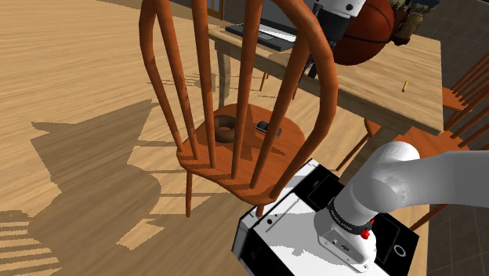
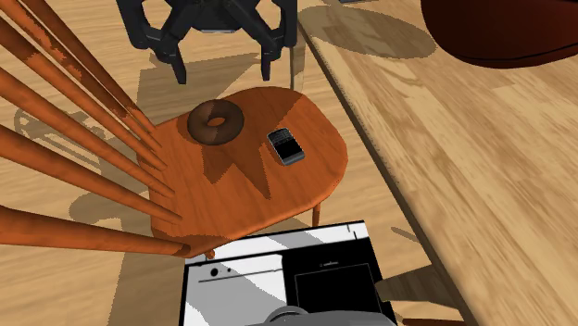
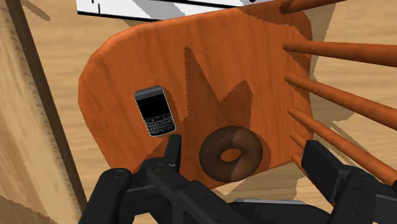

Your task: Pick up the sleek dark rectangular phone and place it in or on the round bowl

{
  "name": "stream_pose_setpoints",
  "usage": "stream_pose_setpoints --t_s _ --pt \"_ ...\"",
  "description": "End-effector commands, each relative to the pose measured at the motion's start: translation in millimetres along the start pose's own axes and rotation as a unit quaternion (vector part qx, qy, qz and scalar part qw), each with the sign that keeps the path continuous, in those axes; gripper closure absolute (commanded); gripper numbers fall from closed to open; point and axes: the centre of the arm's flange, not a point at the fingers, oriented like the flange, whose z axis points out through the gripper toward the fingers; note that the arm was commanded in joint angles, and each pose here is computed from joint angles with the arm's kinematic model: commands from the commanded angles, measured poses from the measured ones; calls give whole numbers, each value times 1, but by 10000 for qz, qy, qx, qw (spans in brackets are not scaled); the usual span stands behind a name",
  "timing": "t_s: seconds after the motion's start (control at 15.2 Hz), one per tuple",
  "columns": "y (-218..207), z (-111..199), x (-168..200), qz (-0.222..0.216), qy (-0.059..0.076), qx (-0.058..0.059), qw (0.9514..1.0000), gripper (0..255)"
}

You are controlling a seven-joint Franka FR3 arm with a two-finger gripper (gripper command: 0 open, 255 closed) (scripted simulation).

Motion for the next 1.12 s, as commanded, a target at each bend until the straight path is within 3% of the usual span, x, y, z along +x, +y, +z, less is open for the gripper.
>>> stream_pose_setpoints --t_s 0.0,0.53,1.06 --pt "0 0 0 0 0 0 10000 0" --pt "34 94 28 -802 -112 -239 9964 0" --pt "68 187 59 -1599 -224 -477 9857 0"
